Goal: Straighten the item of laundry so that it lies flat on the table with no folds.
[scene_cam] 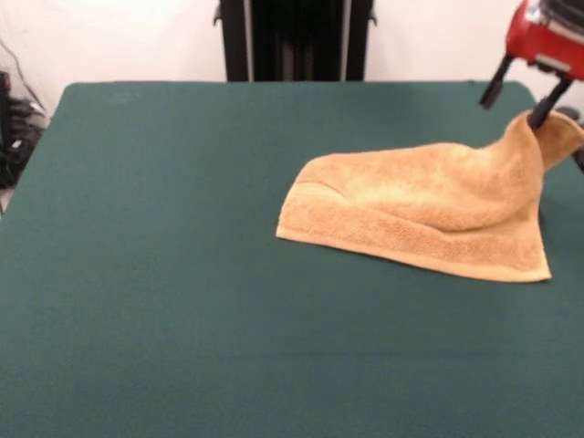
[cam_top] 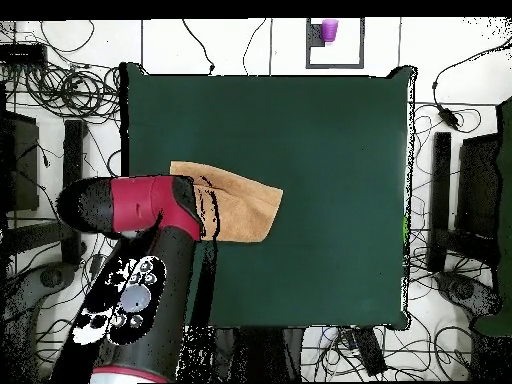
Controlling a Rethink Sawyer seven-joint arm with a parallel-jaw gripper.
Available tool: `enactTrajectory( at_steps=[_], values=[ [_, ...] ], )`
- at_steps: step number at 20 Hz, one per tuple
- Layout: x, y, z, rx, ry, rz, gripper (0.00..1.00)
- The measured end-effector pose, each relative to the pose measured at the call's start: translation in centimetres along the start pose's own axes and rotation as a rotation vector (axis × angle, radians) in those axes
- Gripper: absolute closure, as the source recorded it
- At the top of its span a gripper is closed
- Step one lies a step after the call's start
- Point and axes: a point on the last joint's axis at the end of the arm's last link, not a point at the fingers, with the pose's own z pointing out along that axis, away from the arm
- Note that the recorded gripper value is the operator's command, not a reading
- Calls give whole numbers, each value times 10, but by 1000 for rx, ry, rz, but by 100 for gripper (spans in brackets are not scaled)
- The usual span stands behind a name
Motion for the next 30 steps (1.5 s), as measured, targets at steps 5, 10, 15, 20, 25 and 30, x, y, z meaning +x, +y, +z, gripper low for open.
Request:
enactTrajectory(
  at_steps=[5,10,15,20,25,30],
  values=[
    [-38,-17,-51,-48,14,68,0],
    [-89,-35,-121,-133,-2,141,0],
    [-125,-49,-170,-191,-19,179,0],
    [-142,-66,-190,-213,-40,206,0],
    [-160,-97,-196,-216,-55,247,0],
    [-177,-130,-184,-189,-84,279,0]
  ],
)
